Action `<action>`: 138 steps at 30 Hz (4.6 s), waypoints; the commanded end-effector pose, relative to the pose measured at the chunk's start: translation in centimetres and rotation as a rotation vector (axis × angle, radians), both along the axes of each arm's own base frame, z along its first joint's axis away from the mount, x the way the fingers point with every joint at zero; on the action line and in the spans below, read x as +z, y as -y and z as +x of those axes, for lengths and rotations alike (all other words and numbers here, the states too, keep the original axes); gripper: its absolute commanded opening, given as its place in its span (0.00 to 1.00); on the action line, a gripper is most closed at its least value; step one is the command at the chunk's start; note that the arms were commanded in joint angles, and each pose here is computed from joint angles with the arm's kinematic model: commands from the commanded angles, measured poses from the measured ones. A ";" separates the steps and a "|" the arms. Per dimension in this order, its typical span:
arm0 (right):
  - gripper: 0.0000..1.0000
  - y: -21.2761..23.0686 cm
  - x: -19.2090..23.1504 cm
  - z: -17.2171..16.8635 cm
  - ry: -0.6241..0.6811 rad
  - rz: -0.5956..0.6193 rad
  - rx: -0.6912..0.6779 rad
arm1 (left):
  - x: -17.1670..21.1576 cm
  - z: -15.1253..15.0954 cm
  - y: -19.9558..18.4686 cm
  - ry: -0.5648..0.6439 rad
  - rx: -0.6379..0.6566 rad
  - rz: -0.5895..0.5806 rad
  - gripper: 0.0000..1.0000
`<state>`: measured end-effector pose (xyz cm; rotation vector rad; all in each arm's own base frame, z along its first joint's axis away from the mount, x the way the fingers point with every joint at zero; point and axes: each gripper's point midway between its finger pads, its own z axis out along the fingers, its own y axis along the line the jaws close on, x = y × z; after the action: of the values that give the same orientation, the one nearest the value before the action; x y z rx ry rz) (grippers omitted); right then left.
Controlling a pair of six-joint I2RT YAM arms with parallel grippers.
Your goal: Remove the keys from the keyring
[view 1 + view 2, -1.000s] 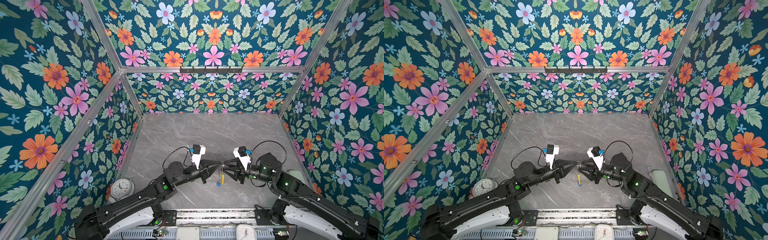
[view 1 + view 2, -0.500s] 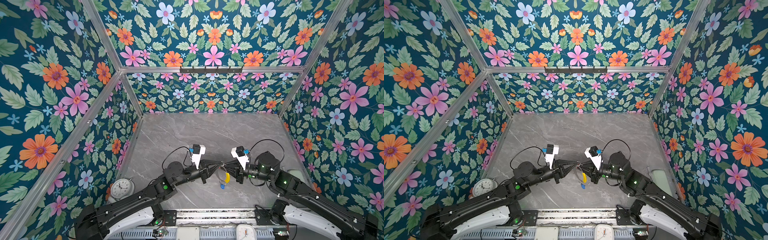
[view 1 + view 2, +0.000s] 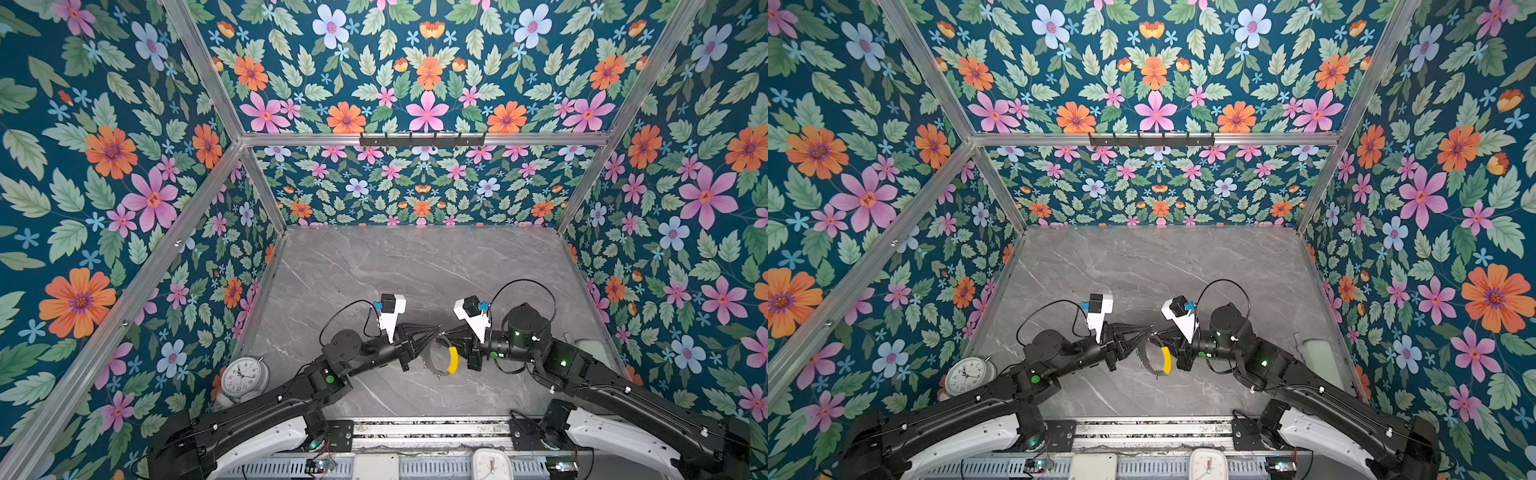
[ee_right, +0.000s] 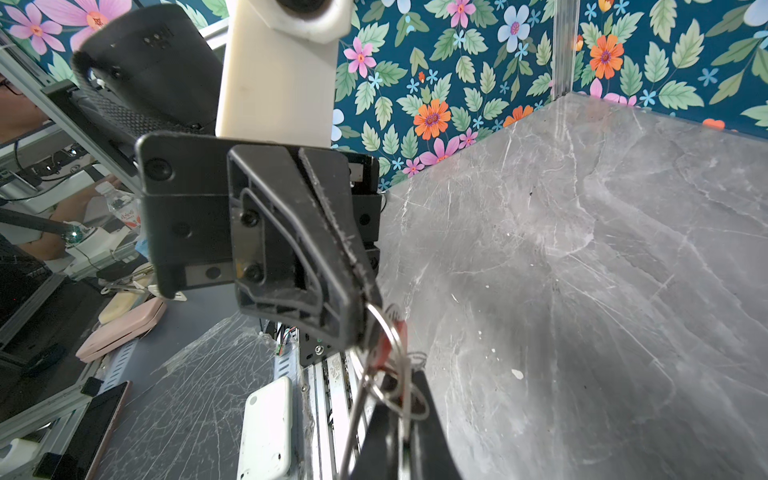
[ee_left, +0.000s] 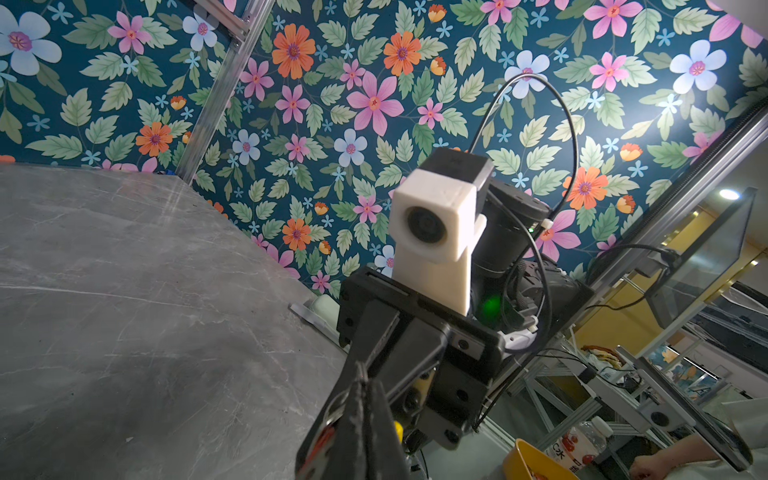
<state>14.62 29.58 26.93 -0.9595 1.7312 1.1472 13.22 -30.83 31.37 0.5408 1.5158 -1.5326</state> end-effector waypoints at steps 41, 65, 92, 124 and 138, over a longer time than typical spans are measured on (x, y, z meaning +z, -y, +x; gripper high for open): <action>0.24 0.8 8.3 -2.5 -0.043 0.250 0.161 | 4.8 -3.1 -1.9 0.227 -0.079 -0.180 0.00; 0.00 1.6 4.9 -2.2 -0.103 0.036 0.126 | 1.8 -2.3 -2.0 0.115 -0.044 0.036 0.42; 0.00 1.6 4.3 -2.4 -0.140 -0.144 0.179 | 1.1 -3.5 0.4 0.077 -0.196 0.276 0.20; 0.45 3.0 7.1 -0.2 0.030 0.174 -0.061 | 4.0 -1.2 -1.1 0.159 -0.003 0.037 0.00; 0.47 0.7 4.5 0.0 0.037 0.108 -0.048 | 4.3 -1.3 -0.8 0.154 -0.020 -0.029 0.00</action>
<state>14.11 28.73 30.56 -0.8808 1.6775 1.1911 12.28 -30.27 34.05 0.6560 1.4479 -1.4551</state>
